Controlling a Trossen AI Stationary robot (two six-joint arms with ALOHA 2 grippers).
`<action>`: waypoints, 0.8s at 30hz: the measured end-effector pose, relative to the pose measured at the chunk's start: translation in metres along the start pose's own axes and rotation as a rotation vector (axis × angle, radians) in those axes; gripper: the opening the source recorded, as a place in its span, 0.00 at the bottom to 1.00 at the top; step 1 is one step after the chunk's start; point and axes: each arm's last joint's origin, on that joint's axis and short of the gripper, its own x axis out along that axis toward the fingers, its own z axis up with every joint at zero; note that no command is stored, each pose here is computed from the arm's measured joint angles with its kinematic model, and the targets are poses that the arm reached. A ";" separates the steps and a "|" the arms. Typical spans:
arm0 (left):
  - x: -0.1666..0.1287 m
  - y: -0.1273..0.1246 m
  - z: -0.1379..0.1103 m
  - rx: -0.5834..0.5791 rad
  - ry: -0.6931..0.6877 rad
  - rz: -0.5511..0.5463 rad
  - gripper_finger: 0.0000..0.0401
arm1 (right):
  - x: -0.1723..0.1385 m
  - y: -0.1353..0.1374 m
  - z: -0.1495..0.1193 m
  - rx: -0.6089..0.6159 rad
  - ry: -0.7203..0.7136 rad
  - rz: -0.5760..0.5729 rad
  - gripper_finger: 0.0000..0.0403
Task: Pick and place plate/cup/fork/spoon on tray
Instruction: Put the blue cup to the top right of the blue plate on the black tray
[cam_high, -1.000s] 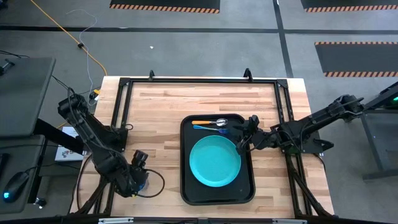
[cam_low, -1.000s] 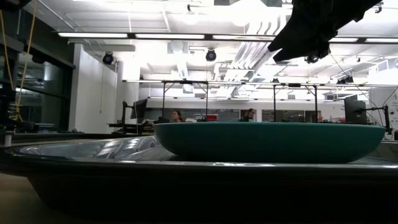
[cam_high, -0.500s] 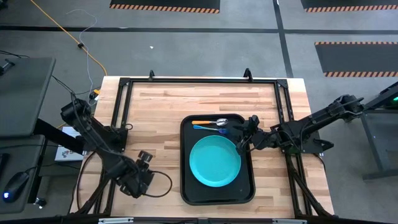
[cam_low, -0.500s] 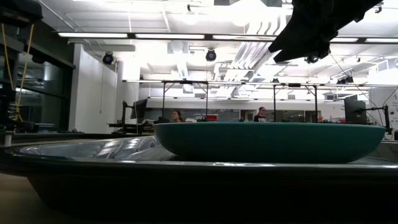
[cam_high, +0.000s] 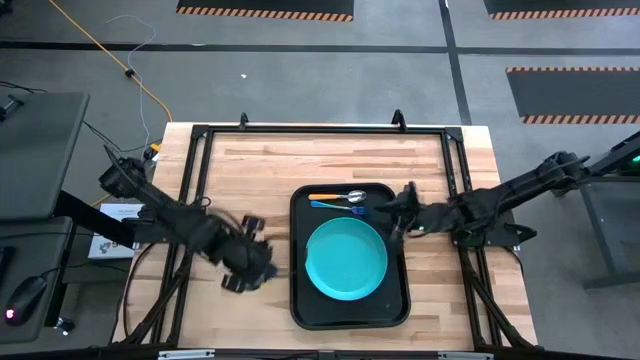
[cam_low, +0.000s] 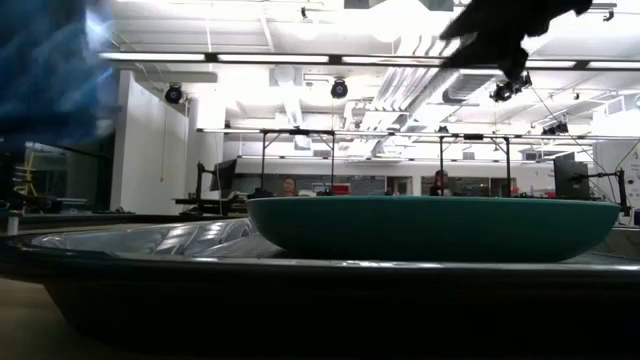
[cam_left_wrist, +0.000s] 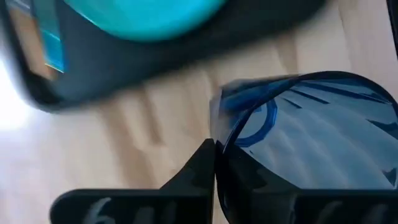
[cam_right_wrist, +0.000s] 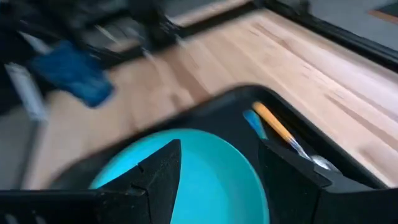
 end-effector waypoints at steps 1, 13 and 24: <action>-0.011 0.008 0.007 -0.005 -0.039 0.017 0.01 | -0.006 0.000 0.004 0.005 -0.023 0.035 0.51; -0.016 0.059 0.109 0.196 -0.326 0.024 0.01 | -0.075 -0.015 0.047 0.002 -0.388 0.169 0.51; 0.064 0.063 0.203 0.448 -0.758 -0.150 0.00 | -0.078 -0.019 0.049 0.010 -0.426 0.087 0.51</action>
